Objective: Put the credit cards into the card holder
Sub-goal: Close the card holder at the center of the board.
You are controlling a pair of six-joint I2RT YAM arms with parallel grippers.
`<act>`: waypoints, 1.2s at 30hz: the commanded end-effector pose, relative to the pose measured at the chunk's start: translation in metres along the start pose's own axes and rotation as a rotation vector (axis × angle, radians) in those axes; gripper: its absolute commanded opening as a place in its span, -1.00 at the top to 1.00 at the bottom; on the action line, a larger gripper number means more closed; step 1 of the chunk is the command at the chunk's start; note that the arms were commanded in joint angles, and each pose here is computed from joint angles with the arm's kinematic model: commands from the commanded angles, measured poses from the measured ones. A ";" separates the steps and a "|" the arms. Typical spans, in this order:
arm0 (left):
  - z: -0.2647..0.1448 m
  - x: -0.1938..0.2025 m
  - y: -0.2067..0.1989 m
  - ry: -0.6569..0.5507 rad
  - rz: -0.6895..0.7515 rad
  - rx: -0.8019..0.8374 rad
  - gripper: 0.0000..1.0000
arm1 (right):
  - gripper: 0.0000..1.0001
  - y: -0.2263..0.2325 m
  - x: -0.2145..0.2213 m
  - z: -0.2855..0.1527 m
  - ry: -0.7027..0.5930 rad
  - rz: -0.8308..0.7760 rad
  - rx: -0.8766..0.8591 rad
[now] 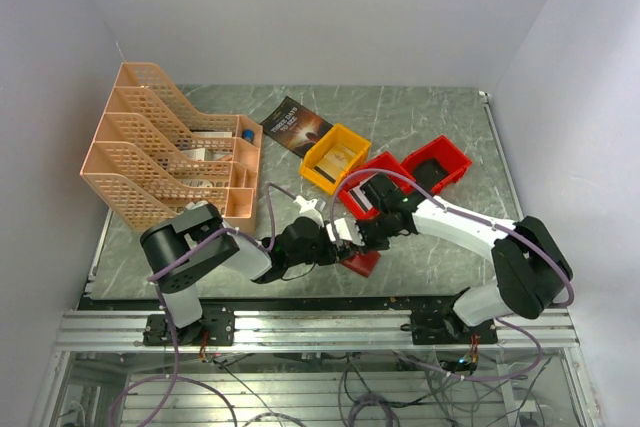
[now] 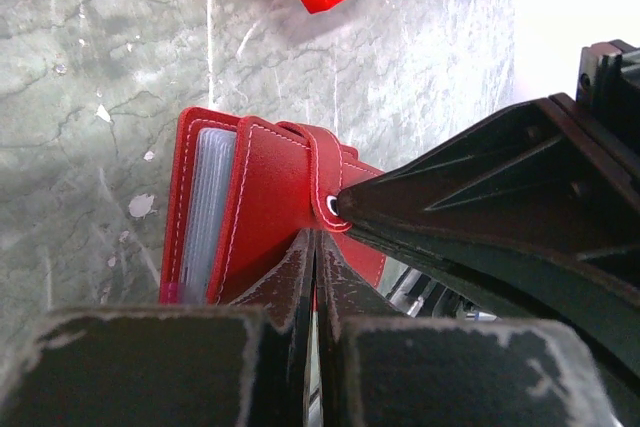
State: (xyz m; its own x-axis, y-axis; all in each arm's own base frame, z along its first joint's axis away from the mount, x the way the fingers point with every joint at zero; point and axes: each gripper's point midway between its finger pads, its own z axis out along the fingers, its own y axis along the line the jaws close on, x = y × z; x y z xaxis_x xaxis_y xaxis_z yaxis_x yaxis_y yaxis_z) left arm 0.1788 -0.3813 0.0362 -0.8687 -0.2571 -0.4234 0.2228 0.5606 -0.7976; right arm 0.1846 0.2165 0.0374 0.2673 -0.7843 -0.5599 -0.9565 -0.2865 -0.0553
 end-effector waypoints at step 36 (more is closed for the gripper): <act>-0.005 0.013 0.066 0.032 -0.054 -0.127 0.86 | 1.00 0.118 0.089 0.010 0.411 -0.097 -0.352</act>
State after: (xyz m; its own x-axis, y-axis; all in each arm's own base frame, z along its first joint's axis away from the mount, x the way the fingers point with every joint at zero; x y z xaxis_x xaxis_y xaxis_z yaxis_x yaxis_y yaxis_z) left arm 0.1831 -0.3695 0.0336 -0.8764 -0.3086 -0.3696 0.1827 0.4970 -0.8483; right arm 0.1803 0.2126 0.0257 0.5204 -0.7796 -0.3484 -0.8539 -0.4713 -0.2210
